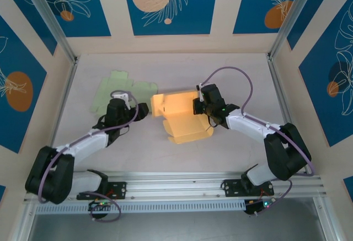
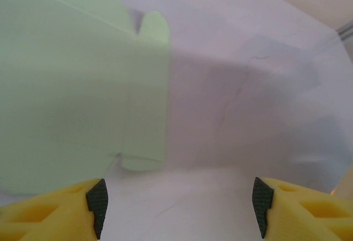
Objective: Fold the paper box
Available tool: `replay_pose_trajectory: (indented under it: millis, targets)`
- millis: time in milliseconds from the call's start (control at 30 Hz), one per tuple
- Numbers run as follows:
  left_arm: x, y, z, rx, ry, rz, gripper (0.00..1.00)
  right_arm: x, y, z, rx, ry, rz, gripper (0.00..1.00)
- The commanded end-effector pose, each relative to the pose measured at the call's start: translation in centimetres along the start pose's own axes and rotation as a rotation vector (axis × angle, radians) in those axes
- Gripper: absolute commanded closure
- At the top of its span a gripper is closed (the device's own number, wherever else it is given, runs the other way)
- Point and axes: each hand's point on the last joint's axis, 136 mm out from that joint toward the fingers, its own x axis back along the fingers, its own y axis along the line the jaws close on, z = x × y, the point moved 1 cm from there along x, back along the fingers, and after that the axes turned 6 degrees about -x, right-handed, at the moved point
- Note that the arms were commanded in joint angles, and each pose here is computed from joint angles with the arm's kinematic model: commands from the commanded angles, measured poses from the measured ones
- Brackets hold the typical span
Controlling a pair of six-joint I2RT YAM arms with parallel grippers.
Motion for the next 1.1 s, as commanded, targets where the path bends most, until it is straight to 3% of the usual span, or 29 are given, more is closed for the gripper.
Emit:
replay_pose_trajectory:
  millis: [0,733,1067]
  targets:
    - [-0.9,-4.1,-2.0,-0.006,-0.045,0.171,0.29,0.5,0.3,0.2,-0.018,0.005,-0.022,1.0]
    - [-1.3,-10.1,1.0,-0.124,-0.002,0.394,0.3,-1.2,-0.5,0.6,-0.046,0.047,0.037,1.0]
    - [-2.8,-11.8,1.1,-0.178,0.028,0.429,0.43,-0.8,0.1,0.4,-0.037,0.038,0.014,1.0]
